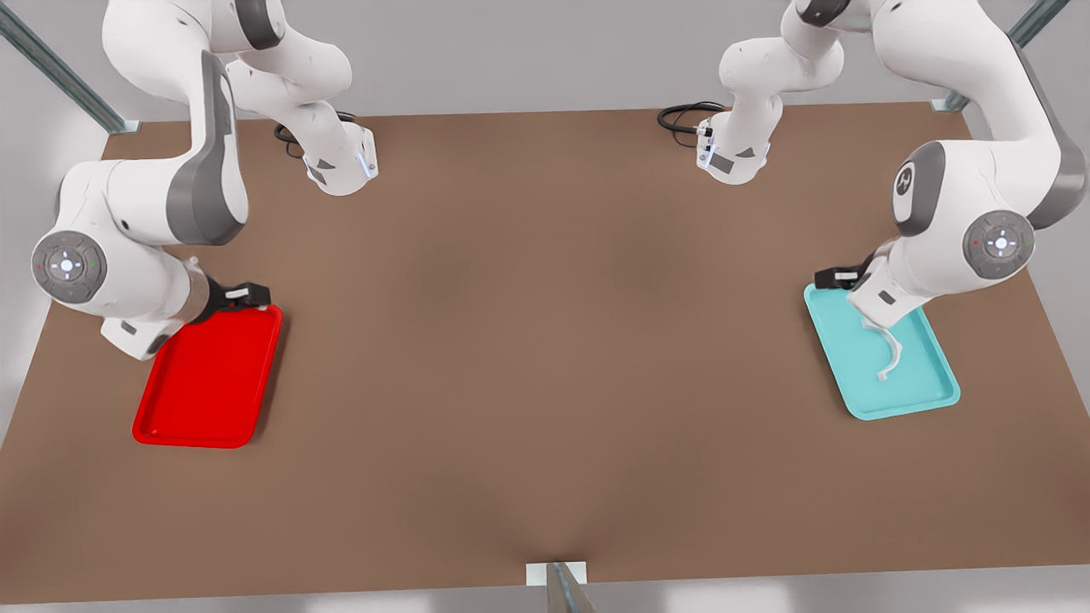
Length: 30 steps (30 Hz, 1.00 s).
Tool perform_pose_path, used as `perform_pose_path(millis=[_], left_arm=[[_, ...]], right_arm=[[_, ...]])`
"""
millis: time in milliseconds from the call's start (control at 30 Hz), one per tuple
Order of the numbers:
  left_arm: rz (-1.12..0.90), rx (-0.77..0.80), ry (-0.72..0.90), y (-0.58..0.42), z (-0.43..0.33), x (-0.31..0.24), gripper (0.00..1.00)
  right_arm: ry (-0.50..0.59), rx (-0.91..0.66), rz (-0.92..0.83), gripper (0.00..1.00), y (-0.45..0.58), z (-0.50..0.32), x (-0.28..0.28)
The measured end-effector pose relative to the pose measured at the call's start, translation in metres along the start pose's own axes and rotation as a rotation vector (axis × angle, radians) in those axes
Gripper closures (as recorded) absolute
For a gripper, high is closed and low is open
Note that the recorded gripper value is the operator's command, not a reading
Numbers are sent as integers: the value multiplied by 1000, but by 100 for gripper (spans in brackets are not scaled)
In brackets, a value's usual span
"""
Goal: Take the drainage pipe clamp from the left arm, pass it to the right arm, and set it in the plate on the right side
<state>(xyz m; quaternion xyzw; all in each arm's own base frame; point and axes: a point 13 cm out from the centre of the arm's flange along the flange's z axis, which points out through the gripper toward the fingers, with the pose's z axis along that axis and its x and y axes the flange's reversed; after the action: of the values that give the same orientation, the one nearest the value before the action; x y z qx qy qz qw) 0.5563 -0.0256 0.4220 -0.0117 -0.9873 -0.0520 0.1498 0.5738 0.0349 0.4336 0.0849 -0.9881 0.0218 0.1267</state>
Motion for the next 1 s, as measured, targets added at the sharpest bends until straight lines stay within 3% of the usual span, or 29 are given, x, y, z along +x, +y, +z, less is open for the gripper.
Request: perform_pose_path(millis=[133, 267, 467, 567, 800, 1000], left_arm=[[-64, 30, 1, 26, 18, -19, 0], [-214, 81, 50, 121, 117, -74, 0], [-285, 181, 37, 202, 274, -108, 0], [-171, 175, -31, 216, 323, -129, 0], [254, 92, -184, 240, 332, -158, 0], [556, 20, -169, 259, 349, -145, 0]], right_arm=[[-46, 3, -12, 0, -1, -2, -13], [-74, 1, -20, 0, -2, -3, -20], [-87, 2, -34, 0, -2, -2, -24], [-89, 4, -48, 0, 3, -1, -26], [-92, 9, -62, 0, 5, 0, -28], [-88, 11, -72, 0, 8, 3, -31]])
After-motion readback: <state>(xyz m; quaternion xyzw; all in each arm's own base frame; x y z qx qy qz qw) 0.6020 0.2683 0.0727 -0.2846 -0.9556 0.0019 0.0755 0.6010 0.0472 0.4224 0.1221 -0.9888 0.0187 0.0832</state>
